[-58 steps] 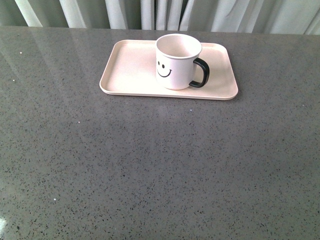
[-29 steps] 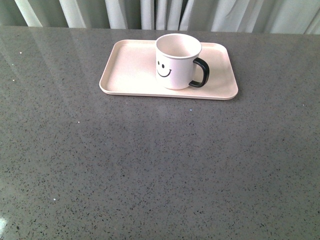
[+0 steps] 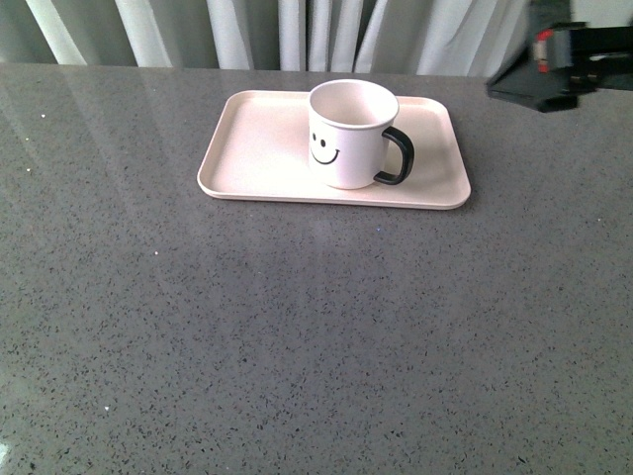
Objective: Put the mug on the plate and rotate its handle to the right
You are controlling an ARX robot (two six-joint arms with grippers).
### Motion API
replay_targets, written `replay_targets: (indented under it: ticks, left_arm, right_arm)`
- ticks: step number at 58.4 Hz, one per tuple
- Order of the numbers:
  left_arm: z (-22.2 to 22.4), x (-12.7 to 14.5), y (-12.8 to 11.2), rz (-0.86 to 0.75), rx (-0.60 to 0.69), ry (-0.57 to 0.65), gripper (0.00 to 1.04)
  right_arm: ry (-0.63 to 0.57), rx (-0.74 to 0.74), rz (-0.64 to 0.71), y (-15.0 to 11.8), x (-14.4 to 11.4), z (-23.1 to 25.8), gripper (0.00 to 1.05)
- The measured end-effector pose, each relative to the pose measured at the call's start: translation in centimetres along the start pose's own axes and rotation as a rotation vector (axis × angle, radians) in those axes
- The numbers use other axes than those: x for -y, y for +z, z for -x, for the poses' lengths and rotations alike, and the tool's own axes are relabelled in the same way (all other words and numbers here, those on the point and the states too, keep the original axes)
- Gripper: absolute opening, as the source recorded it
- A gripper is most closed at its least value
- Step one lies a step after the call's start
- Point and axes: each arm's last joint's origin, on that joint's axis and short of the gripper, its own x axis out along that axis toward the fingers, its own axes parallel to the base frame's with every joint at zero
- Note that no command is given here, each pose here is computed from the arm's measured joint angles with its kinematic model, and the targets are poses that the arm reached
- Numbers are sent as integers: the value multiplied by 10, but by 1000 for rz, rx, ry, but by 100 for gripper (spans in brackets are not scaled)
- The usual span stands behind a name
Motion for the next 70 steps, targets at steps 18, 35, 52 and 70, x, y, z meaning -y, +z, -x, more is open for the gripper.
replay_targets:
  ticks: [18,35,52,70]
  left_arm:
    - [0,0,0,0,0,0,96]
    - [0,0,0,0,0,0,96]
    - [0,0,0,0,0,0,96]
    - [0,0,0,0,0,0,96]
  right_arm:
    - [24,-87,-80,32,-30,-70,96]
    - [-8,-148,-107,37,-32,-101,96]
    - [1,-172,-117,35,-39,-112,96]
    - [3,-187,-115,34,-42,-123,95]
